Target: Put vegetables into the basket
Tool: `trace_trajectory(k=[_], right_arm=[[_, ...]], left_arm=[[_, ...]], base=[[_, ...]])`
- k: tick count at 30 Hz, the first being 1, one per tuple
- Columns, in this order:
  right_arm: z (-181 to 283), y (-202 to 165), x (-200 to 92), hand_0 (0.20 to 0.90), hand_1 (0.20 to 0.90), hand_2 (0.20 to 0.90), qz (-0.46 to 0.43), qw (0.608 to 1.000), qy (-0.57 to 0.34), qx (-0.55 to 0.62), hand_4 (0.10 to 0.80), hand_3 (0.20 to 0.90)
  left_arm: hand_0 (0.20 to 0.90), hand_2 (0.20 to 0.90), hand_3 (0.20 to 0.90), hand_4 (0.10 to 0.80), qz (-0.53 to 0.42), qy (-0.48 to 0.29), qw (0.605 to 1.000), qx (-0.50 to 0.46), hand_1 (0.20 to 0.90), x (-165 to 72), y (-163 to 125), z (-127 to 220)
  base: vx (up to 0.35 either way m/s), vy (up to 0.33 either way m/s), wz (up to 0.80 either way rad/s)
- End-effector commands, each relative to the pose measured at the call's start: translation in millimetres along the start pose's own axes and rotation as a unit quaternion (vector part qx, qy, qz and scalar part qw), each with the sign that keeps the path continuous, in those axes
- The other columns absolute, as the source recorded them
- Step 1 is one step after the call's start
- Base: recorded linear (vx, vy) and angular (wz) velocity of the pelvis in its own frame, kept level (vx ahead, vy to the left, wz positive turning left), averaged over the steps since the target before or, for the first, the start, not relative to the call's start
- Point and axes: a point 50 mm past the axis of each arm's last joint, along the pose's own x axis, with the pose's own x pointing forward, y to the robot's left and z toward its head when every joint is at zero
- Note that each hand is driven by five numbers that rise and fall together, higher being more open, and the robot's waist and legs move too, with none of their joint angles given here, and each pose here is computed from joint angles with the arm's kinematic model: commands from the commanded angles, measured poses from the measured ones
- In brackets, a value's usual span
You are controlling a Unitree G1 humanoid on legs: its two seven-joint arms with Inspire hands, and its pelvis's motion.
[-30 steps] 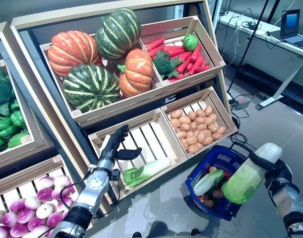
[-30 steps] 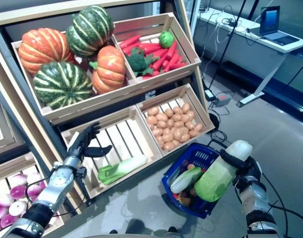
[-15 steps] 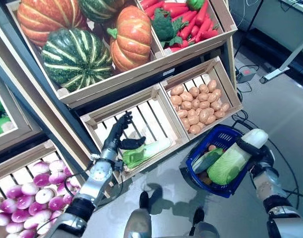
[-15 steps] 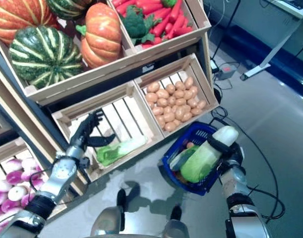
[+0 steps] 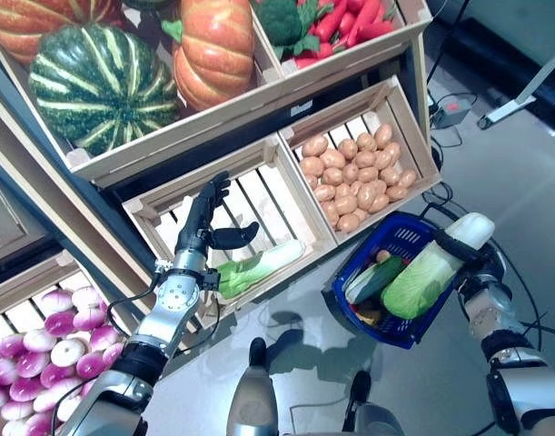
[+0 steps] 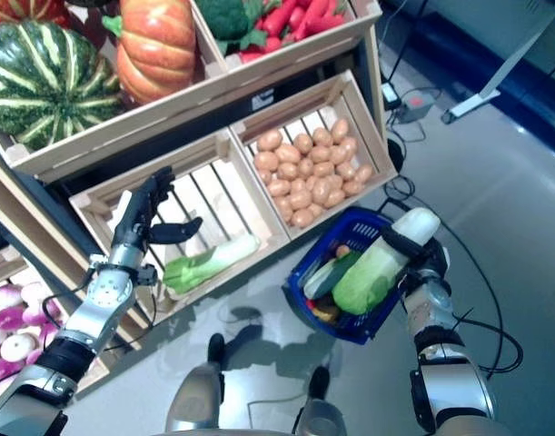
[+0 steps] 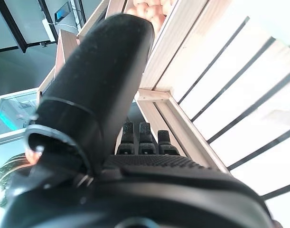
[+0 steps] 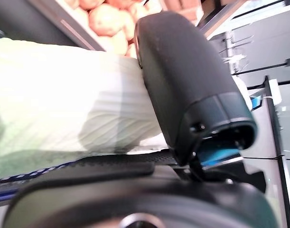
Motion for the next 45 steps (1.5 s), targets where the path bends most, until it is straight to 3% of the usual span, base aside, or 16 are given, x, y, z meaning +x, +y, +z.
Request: trace_trajectory(k=[1, 8, 15, 16, 31, 45], right_arm=[[83.9, 19.0, 6.9, 0.3, 0.3, 0.3, 0.039, 0.986, -0.159, -0.025, 0.4, 0.3], [122.0, 30.1, 11.0, 0.3, 0.3, 0.3, 0.038, 0.982, -0.185, -0.016, 0.4, 0.3], [138.1, 45.8, 11.6, 0.3, 0.3, 0.3, 0.073, 0.979, -0.193, -0.005, 0.4, 0.3], [139.2, 44.4, 11.5, 0.9, 0.9, 0.9, 0.072, 0.978, -0.196, -0.001, 0.8, 0.9], [141.5, 37.3, 14.4, 0.9, 0.9, 0.9, 0.048, 0.985, -0.162, -0.032, 0.8, 0.9], [157.9, 44.6, 11.6, 0.9, 0.9, 0.9, 0.064, 0.978, -0.184, -0.076, 0.8, 0.9]], left_arm=[[0.9, 0.9, 0.9, 0.8, 0.032, -0.194, 0.98, -0.019, 0.9, 25.8, 16.2, 80.0], [0.9, 0.9, 0.9, 0.8, 0.054, -0.268, 0.962, -0.014, 0.9, 31.2, 16.5, 110.7], [0.9, 0.9, 0.9, 0.8, 0.049, -0.278, 0.959, -0.025, 0.9, 37.6, 13.6, 123.1], [0.9, 0.9, 0.9, 0.8, 0.047, -0.279, 0.959, -0.023, 0.9, 37.5, 13.8, 122.3], [0.9, 0.9, 0.9, 0.8, 0.055, -0.271, 0.959, 0.059, 0.9, 39.4, 23.5, 113.7], [0.9, 0.9, 0.9, 0.8, 0.061, -0.166, 0.951, 0.253, 0.9, 64.4, 75.3, 105.2]], base=[[-0.133, 0.024, 0.09], [-0.15, 0.029, 0.08], [-0.07, 0.023, 0.14], [0.061, 0.001, 0.13], [0.024, 0.025, 0.01], [0.015, 0.05, -0.05]])
